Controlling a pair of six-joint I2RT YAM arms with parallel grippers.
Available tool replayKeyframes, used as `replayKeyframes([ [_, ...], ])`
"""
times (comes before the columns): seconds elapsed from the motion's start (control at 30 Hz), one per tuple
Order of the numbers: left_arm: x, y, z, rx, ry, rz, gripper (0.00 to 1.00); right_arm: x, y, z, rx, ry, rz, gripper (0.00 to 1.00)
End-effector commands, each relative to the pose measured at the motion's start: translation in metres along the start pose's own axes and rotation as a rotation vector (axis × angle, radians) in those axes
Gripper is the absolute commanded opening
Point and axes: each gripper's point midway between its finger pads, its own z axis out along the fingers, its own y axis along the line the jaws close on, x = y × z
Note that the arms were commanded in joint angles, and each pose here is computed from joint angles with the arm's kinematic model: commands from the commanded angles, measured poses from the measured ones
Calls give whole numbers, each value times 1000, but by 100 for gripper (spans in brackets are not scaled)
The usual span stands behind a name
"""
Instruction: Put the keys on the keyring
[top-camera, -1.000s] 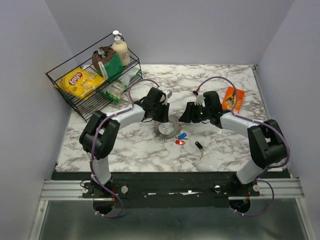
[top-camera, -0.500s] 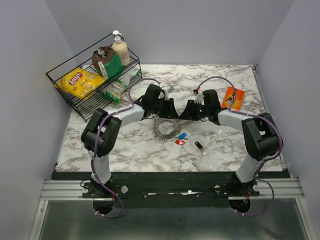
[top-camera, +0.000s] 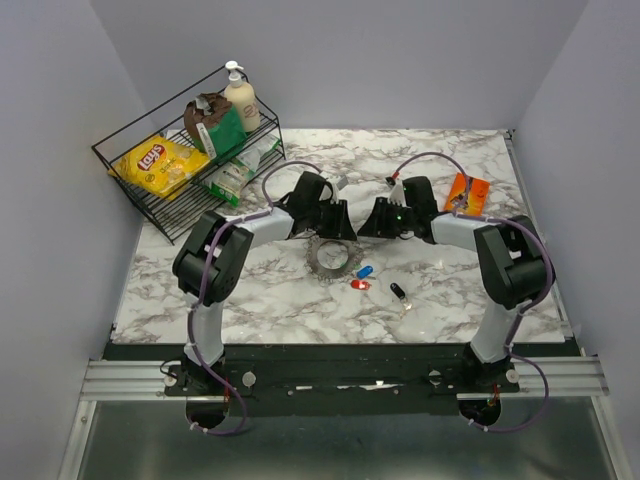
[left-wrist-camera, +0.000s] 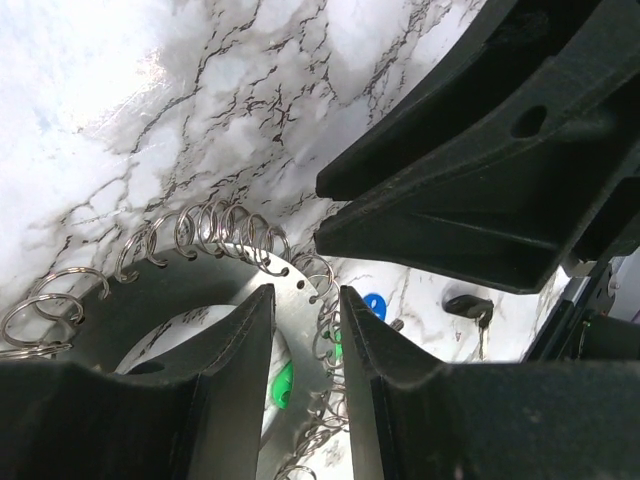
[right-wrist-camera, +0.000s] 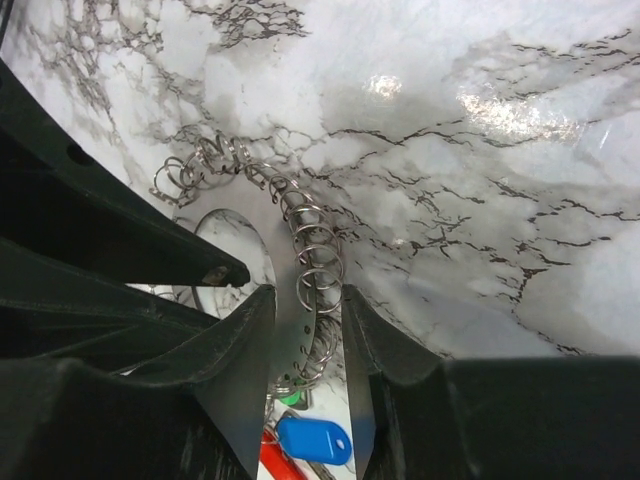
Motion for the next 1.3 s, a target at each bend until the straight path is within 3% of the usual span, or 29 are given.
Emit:
replayKeyframes([
  [0.0,5,4,8,7,26,-14,41,-2,-5,4,23,16,10,39],
  [0.27,15,11,14,4,44,-27,41,7,-10,7,29,45,20,35],
  [0.6,15,5,19,31,39,-32,39,22,-22,6,77,119,26,6],
  [1.27,18,8,29,34,51,-47,32,33,-22,12,52,178,53,2],
])
